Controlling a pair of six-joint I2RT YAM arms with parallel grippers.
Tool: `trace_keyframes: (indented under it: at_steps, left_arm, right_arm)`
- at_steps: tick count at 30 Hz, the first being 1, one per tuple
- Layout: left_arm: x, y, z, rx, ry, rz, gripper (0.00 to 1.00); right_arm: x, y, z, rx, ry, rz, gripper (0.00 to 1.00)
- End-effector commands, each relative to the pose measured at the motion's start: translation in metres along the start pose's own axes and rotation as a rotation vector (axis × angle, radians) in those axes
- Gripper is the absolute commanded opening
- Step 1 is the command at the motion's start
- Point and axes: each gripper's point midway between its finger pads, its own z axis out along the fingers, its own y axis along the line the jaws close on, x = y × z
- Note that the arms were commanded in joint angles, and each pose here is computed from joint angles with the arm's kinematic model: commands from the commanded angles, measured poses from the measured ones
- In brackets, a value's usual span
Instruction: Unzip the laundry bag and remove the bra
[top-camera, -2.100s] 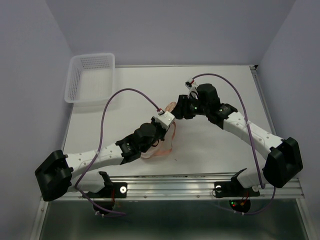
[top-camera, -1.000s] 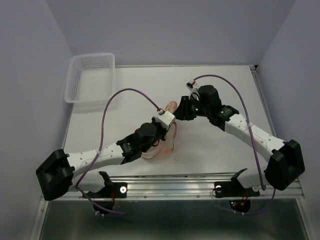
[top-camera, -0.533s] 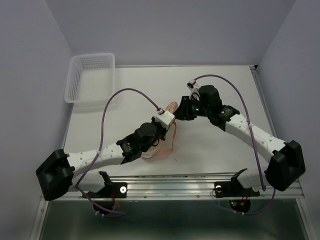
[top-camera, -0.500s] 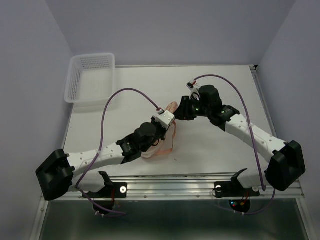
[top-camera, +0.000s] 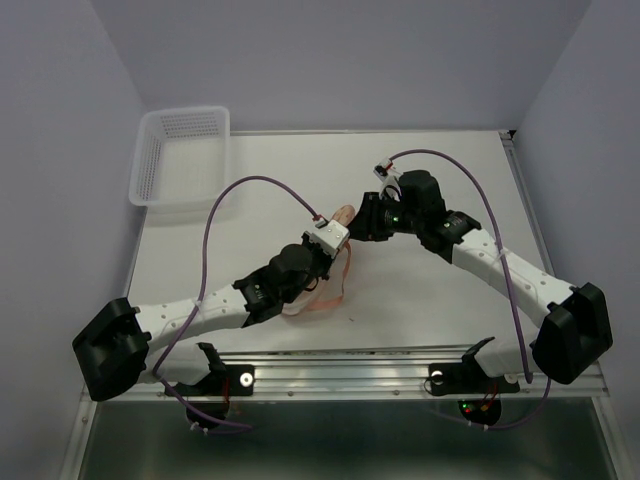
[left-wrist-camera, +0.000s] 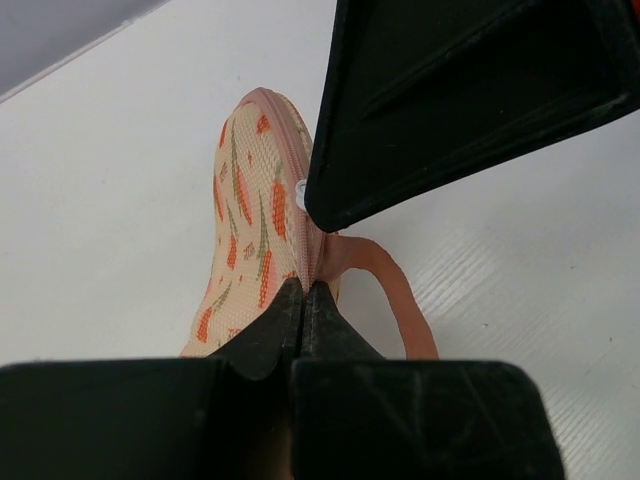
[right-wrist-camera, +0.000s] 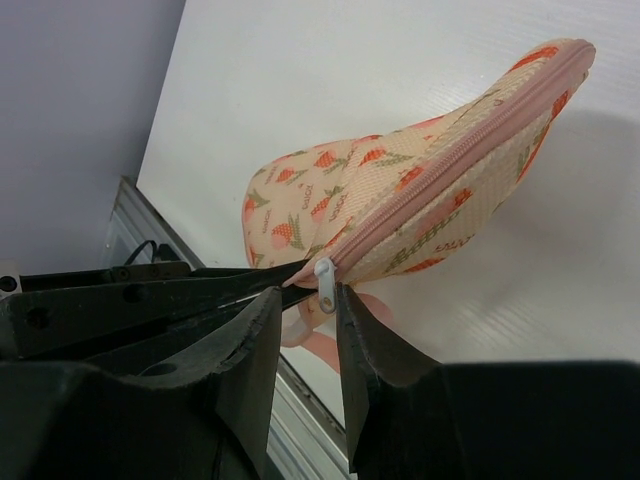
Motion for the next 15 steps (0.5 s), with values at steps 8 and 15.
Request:
trace_keyframes:
  at_steps: [8,15]
  left_arm:
    - [-0.040,0.004,0.000,-0.015,-0.116,-0.042,0.00]
    - [-0.040,0.004,0.000,-0.012,-0.121,-0.040,0.00]
  right_arm:
    - [0.000,-0.003,0.005,-0.005,0.002,0.014,0.34]
    - [-0.002,-0.004,0.005,0.005,-0.009,0.007,0.21]
